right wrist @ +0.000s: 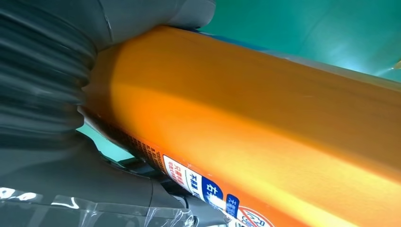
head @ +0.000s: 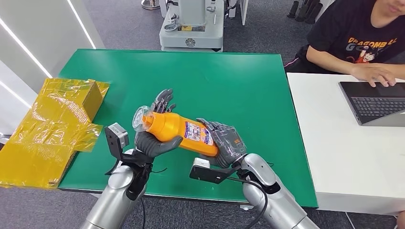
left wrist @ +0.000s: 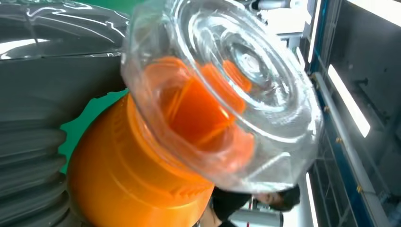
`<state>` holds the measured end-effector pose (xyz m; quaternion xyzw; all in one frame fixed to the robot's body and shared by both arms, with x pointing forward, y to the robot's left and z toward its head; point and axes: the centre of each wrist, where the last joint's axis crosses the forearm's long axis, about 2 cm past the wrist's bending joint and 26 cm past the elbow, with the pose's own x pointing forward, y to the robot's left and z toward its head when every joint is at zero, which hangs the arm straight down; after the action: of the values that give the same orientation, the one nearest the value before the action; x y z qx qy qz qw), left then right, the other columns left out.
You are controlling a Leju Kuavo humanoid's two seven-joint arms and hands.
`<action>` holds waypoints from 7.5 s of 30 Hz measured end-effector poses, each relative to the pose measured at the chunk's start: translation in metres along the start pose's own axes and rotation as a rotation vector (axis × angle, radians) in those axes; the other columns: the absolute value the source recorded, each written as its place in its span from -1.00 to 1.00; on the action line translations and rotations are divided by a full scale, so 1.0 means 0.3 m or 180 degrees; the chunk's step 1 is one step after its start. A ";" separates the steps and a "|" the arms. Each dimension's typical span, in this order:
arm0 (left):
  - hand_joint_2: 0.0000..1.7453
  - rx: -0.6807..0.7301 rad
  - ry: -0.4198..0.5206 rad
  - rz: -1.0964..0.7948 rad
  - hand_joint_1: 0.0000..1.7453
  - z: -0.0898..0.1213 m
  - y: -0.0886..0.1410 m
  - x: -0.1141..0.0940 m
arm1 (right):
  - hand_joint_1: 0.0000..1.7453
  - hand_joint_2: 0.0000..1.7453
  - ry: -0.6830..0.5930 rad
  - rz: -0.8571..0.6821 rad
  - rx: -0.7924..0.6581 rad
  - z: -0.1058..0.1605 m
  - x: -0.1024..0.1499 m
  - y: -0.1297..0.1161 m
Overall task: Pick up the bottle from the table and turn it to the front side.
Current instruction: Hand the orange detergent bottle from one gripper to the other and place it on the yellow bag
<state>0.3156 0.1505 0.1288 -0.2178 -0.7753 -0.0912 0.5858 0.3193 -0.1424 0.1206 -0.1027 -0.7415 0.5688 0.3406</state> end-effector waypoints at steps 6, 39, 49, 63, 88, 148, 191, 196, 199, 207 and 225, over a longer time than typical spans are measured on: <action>1.00 0.0385 -0.0234 -0.0080 -1.00 0.009 -0.027 0.010 | 1.00 1.00 0.0020 -0.0005 0.0001 -0.003 0.003 0.000; 1.00 0.0116 -0.0309 -0.0134 -0.60 -0.032 -0.015 0.075 | 1.00 1.00 0.0132 -0.0086 -0.0029 0.030 0.000 0.043; 1.00 -0.0092 -0.0136 -0.0272 -1.00 -0.027 -0.005 0.065 | 1.00 1.00 0.0142 -0.0073 -0.0098 0.037 -0.004 0.045; 1.00 -0.0170 -0.0042 -0.0285 -1.00 -0.024 -0.005 0.057 | 1.00 1.00 0.0149 -0.0084 -0.0045 0.042 -0.005 0.051; 1.00 -0.0166 0.0016 -0.0141 1.00 -0.011 -0.040 0.035 | 1.00 1.00 0.0148 0.0062 -0.0081 0.031 -0.002 0.045; 1.00 0.0394 -0.0189 -0.0454 1.00 0.033 0.073 0.043 | -1.00 1.00 0.0037 -0.0551 -0.0873 0.057 0.122 0.089; 1.00 0.1059 0.0139 -0.3988 1.00 0.172 0.814 0.350 | -1.00 1.00 -0.0167 -0.1192 -0.2231 0.172 0.230 0.110; 1.00 0.0904 0.0440 -0.4265 1.00 0.185 0.859 0.334 | -1.00 1.00 -0.0173 -0.1249 -0.2371 0.176 0.239 0.107; 1.00 0.0776 0.0601 -0.4397 1.00 0.175 0.871 0.302 | -1.00 1.00 -0.0166 -0.1304 -0.2454 0.175 0.243 0.103; 1.00 0.0280 0.0995 -0.4506 1.00 0.136 0.870 0.201 | -1.00 1.00 -0.0161 -0.1423 -0.2586 0.171 0.257 0.100; 1.00 -0.0719 0.2179 -0.5220 1.00 0.191 0.955 0.114 | -1.00 1.00 -0.0303 -0.1691 -0.2814 0.136 0.277 0.052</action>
<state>0.3858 0.4357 0.1116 0.3874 -0.4565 -0.6169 0.5108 0.2281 -0.1239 0.1335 -0.0190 -0.9262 0.0992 0.3632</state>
